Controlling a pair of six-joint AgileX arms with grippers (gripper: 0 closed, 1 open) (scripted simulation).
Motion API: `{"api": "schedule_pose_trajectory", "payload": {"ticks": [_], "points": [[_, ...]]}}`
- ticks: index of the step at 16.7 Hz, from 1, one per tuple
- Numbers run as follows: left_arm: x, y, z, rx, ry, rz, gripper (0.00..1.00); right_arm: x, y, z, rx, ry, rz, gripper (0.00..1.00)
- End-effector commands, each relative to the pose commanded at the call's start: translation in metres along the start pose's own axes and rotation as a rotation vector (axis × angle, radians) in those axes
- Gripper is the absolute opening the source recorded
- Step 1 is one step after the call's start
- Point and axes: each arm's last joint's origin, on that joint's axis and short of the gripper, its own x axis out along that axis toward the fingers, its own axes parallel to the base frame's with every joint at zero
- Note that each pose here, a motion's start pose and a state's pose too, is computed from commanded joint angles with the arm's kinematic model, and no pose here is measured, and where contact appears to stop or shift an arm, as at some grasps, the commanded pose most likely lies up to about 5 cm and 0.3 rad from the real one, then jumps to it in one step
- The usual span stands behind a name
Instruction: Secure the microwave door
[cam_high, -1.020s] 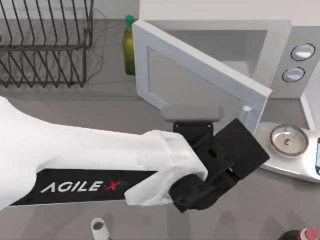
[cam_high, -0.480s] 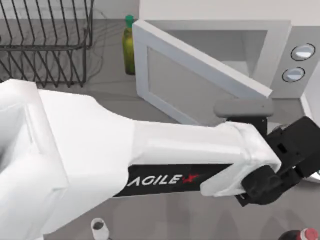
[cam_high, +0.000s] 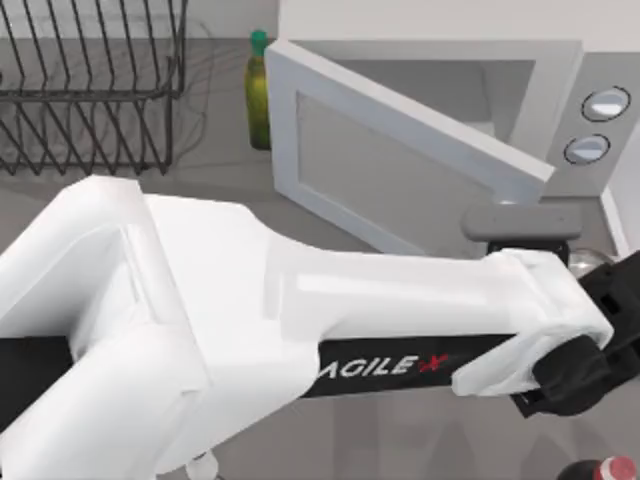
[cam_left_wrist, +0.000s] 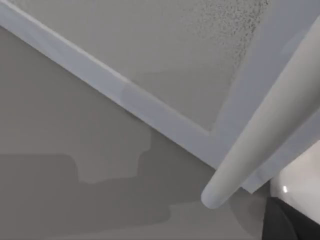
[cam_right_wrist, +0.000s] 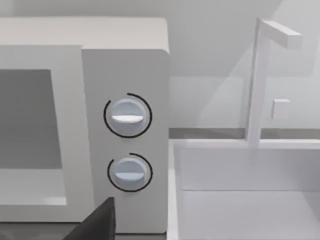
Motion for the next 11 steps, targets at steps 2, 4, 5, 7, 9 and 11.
{"api": "schedule_pose_trajectory", "payload": {"ticks": [2,4,5,7,9,11], "points": [[0.006,-0.001,0.004,0.000,0.002,0.002,0.00,0.000,0.000,0.000,0.000,0.000,0.000,1.00],[0.023,-0.003,0.017,-0.001,0.003,0.001,0.00,0.000,0.000,0.000,0.000,0.000,0.000,1.00],[0.034,-0.004,0.025,0.000,0.004,0.001,0.00,0.000,0.000,0.000,0.000,0.000,0.000,1.00],[0.056,-0.002,0.043,0.000,0.004,0.001,0.00,0.000,0.000,0.000,0.000,0.000,0.000,1.00],[0.074,0.001,0.058,0.000,0.000,0.000,0.00,0.000,0.000,0.000,0.000,0.000,0.000,1.00],[0.080,0.002,0.061,0.000,0.000,0.000,0.00,0.000,0.000,0.000,0.000,0.000,0.000,1.00]]}}
